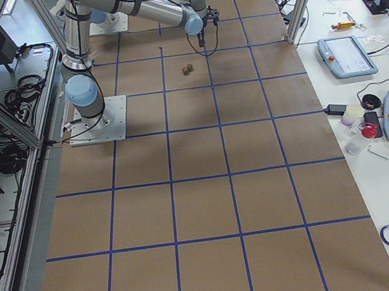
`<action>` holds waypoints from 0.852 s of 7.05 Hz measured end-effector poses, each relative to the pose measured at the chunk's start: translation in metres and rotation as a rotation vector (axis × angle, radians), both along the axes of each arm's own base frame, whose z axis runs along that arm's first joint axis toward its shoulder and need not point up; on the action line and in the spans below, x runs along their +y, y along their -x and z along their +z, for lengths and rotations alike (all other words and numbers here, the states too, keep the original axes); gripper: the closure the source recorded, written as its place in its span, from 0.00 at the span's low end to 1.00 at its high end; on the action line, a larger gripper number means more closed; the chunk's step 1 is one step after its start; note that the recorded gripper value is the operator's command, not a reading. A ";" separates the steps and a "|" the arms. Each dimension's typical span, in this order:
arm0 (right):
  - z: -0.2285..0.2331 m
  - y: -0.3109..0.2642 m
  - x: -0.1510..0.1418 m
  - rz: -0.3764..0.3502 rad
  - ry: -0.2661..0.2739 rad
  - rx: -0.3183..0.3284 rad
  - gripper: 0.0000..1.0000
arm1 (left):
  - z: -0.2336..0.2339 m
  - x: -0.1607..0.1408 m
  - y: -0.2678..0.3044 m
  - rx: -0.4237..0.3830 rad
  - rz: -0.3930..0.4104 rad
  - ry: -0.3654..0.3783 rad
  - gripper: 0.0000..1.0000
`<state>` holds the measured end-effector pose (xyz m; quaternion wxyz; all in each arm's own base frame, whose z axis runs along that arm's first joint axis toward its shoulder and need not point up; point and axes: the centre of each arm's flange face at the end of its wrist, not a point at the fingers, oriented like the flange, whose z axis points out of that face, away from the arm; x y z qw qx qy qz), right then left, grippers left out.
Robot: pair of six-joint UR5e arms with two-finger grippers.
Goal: Collect all strawberries into plate
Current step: 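Lower the strawberry onto the table near the plate and open the right gripper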
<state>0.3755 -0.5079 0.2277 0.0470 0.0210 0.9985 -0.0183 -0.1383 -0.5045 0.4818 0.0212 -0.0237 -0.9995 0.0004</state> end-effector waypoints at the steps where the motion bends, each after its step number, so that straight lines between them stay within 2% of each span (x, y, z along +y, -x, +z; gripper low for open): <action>1: -0.009 -0.018 0.009 -0.003 -0.018 -0.020 0.96 | 0.000 0.000 0.000 0.000 0.000 -0.001 0.00; 2: -0.019 -0.031 0.015 -0.005 -0.031 -0.027 0.96 | -0.001 0.000 0.000 0.000 0.000 -0.001 0.00; 3: -0.031 -0.040 0.020 -0.005 -0.045 -0.025 0.75 | -0.001 0.000 0.000 0.000 0.000 -0.001 0.00; 4: -0.039 -0.045 0.023 -0.007 -0.055 -0.021 0.01 | -0.001 0.000 0.000 0.000 0.000 -0.001 0.00; 6: -0.043 -0.047 0.024 -0.006 -0.063 -0.018 0.00 | 0.001 0.001 0.000 -0.001 -0.001 0.001 0.00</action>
